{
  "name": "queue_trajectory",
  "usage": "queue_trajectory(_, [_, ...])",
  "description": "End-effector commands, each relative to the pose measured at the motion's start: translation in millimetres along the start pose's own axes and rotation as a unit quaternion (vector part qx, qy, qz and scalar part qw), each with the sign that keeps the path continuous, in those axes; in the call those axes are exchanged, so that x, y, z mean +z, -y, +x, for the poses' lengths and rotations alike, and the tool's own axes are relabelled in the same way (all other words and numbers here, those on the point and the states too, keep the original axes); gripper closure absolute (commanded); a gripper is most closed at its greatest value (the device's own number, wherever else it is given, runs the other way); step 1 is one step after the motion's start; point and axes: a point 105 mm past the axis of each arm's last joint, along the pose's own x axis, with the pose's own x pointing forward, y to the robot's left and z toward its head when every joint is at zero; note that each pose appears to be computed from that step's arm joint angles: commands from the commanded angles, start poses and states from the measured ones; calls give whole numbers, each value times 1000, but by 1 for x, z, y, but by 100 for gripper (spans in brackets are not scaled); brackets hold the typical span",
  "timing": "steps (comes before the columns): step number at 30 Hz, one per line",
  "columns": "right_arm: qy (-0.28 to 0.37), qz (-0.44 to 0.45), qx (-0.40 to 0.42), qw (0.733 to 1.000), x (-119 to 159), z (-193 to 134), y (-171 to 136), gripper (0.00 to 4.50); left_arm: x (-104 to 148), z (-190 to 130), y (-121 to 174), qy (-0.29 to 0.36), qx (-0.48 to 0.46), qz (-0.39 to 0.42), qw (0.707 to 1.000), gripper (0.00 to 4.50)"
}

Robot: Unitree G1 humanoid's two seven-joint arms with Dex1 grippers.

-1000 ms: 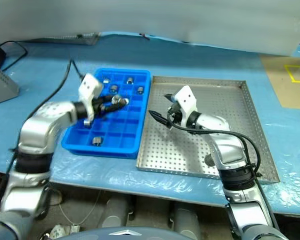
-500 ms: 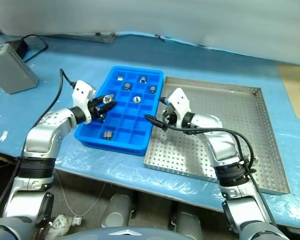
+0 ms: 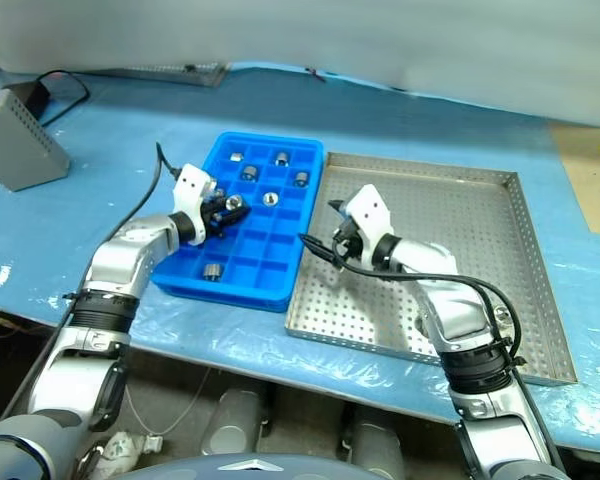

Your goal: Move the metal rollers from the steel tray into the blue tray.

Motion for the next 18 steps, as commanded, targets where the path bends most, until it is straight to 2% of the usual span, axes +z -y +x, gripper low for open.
queue_trajectory(1, [20,-17,-14,1000,14,-6,4,0,12,-2,-9,13,16,26,999,219])
queue_trajectory(3, [17,-19,-19,999,13,-6,6,0,15,-3,-13,19,22,25,999,172])
queue_trajectory(7, [14,-19,-22,999,11,-6,7,0,21,-2,-16,30,27,23,999,43])
queue_trajectory(13, [10,-22,-30,999,9,-8,9,0,44,1,5,61,-39,28,997,43])
queue_trajectory(15, [9,-23,-39,999,9,-10,11,0,62,2,18,85,-81,26,993,43])
queue_trajectory(18, [13,-23,-70,997,11,-20,19,0,80,14,56,92,-190,50,976,43])
